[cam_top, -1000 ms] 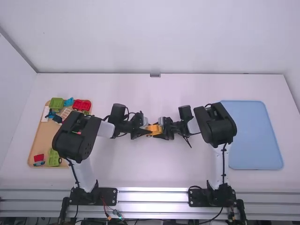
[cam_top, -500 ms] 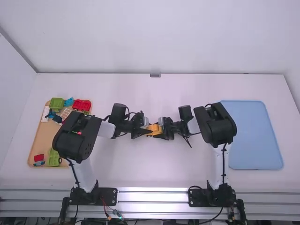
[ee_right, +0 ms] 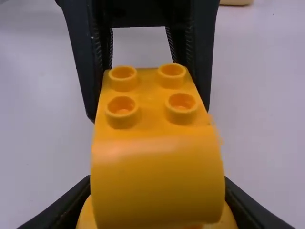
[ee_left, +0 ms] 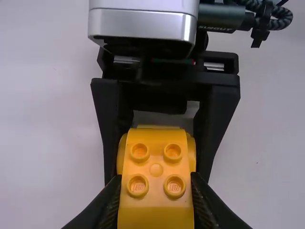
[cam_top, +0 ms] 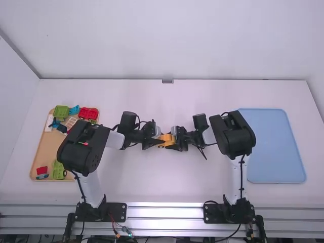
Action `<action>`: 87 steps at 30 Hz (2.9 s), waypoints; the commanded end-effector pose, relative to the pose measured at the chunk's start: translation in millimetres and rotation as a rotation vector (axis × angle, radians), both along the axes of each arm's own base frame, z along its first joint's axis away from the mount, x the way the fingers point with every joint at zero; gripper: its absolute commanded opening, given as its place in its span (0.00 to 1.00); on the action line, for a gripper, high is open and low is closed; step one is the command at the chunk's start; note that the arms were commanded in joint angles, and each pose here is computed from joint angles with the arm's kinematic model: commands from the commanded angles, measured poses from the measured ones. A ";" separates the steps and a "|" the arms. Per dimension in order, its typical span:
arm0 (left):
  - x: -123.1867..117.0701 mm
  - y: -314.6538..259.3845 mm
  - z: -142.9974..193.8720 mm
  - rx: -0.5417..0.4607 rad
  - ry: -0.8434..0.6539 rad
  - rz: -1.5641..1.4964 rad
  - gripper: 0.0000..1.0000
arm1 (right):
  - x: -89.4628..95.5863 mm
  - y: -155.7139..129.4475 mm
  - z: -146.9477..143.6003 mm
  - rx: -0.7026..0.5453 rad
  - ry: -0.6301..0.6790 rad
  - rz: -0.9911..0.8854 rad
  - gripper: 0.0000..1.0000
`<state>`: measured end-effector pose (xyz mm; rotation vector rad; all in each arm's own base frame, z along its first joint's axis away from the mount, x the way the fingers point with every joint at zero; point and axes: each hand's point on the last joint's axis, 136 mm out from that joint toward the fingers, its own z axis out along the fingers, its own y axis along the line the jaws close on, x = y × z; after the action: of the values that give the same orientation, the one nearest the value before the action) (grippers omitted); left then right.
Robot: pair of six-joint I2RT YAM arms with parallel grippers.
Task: Assemble lego blocks to make yellow taxi
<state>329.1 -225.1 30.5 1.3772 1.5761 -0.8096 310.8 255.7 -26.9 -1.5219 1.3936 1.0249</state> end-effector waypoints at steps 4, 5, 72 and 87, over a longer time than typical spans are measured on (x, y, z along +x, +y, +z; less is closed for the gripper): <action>6.8 -6.0 -13.6 -0.019 0.056 -0.007 0.01 | 0.4 -0.1 2.0 -0.008 0.014 -0.009 0.40; 6.8 -6.0 -15.1 -0.016 0.064 -0.011 0.01 | 0.1 -0.2 1.8 -0.009 0.016 -0.010 0.40; 24.0 46.0 36.2 -0.012 0.025 0.174 0.99 | 6.1 -3.7 -1.2 -0.031 0.027 -0.043 0.42; 75.6 171.5 69.6 -0.165 0.313 0.793 0.99 | 62.8 -90.9 98.7 -0.232 -0.025 -0.473 0.33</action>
<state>402.2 -59.4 100.8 0.5411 1.9781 -0.6353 351.6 196.9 40.8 -1.3290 1.7398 0.7810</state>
